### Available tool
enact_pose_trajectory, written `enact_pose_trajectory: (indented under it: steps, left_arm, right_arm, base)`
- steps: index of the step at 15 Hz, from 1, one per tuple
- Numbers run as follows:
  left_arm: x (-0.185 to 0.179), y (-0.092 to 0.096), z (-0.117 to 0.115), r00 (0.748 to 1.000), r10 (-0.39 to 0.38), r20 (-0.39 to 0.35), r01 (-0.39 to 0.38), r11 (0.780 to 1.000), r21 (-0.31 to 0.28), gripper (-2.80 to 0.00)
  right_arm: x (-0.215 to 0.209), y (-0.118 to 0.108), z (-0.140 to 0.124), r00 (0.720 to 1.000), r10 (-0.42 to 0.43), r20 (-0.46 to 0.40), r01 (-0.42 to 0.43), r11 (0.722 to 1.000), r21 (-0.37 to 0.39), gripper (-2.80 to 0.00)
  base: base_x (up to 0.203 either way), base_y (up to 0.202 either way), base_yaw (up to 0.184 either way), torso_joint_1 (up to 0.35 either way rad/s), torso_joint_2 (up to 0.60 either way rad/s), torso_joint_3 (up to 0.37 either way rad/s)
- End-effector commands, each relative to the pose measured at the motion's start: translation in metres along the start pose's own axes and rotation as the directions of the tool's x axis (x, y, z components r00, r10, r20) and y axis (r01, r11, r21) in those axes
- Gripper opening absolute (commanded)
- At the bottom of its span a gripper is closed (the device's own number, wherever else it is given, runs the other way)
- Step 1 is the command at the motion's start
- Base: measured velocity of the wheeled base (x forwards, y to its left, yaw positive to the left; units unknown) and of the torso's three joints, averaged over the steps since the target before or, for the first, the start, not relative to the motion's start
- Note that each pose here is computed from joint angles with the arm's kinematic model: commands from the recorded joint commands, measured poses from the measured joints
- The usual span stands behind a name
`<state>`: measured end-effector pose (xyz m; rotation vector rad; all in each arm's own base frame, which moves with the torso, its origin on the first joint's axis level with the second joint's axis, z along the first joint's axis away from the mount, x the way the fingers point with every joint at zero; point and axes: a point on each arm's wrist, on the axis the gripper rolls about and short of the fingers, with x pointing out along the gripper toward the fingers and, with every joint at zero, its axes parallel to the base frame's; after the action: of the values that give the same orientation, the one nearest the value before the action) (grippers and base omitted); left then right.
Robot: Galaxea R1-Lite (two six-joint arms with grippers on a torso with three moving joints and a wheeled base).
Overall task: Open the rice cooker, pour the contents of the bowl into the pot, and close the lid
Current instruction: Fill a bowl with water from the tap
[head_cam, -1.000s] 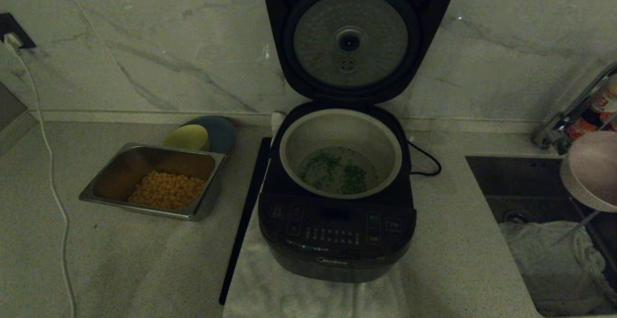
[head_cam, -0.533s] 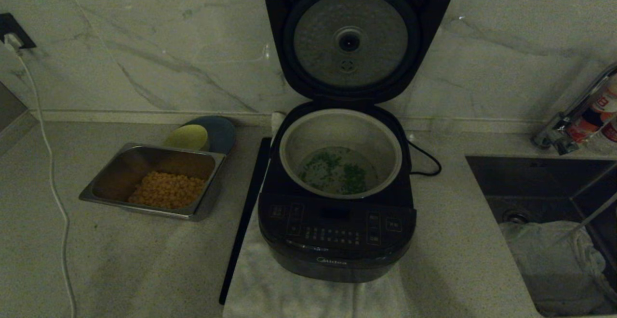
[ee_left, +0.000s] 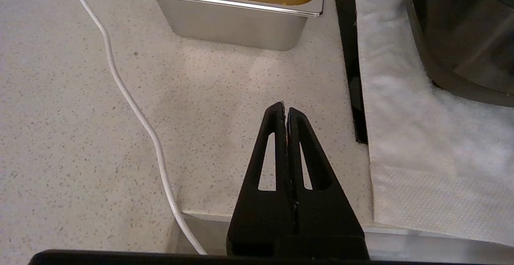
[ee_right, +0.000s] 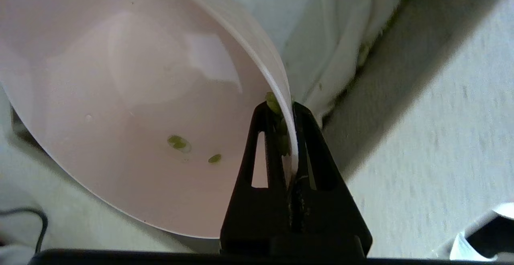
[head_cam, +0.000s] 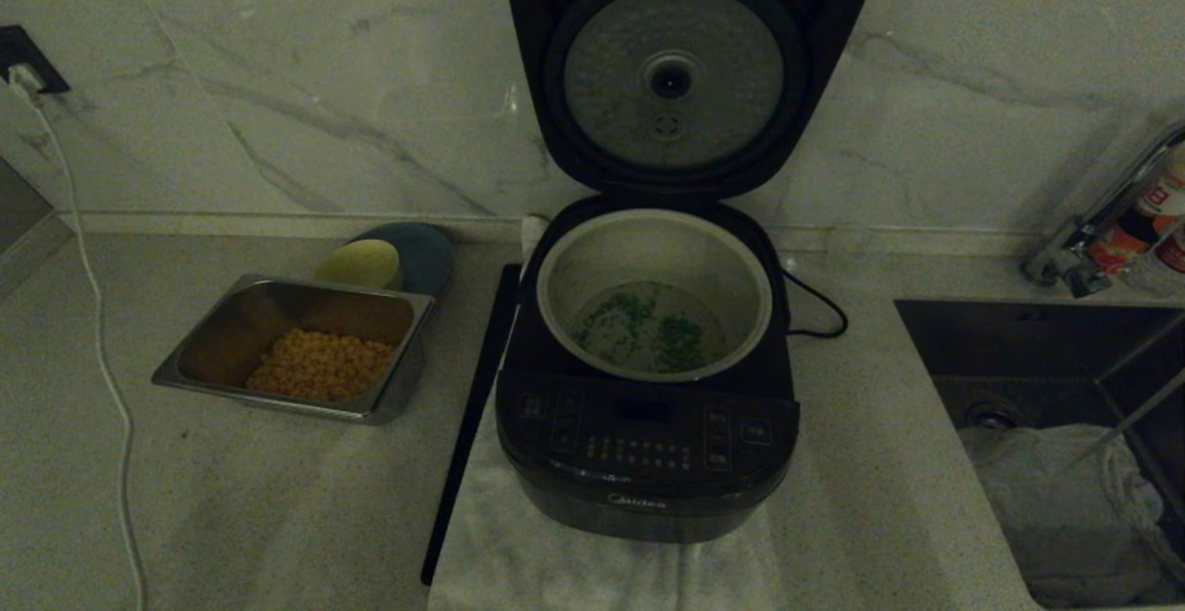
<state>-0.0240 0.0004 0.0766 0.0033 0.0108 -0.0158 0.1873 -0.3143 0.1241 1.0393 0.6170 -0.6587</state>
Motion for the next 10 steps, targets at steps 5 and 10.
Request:
enact_pose_trajectory:
  steps: [5,10]
  left_arm:
    - [0.000,0.000,0.000,1.000,0.000,0.000,0.000,1.000,0.000,-2.80]
    - [0.000,0.000,0.000,1.000,0.000,0.000,0.000,1.000,0.000,-2.80]
  right_arm:
    - [0.062,0.006,0.014,0.998,0.018,-0.067,-0.019,1.000,-0.014,-2.80]
    - [0.084,0.028,0.022,0.997,0.051,-0.061,-0.052,0.999,-0.007,-2.80]
  base:
    - [0.000,0.000,0.000,0.000,0.00,0.000]
    - [0.000,0.000,0.000,0.000,0.00,0.000]
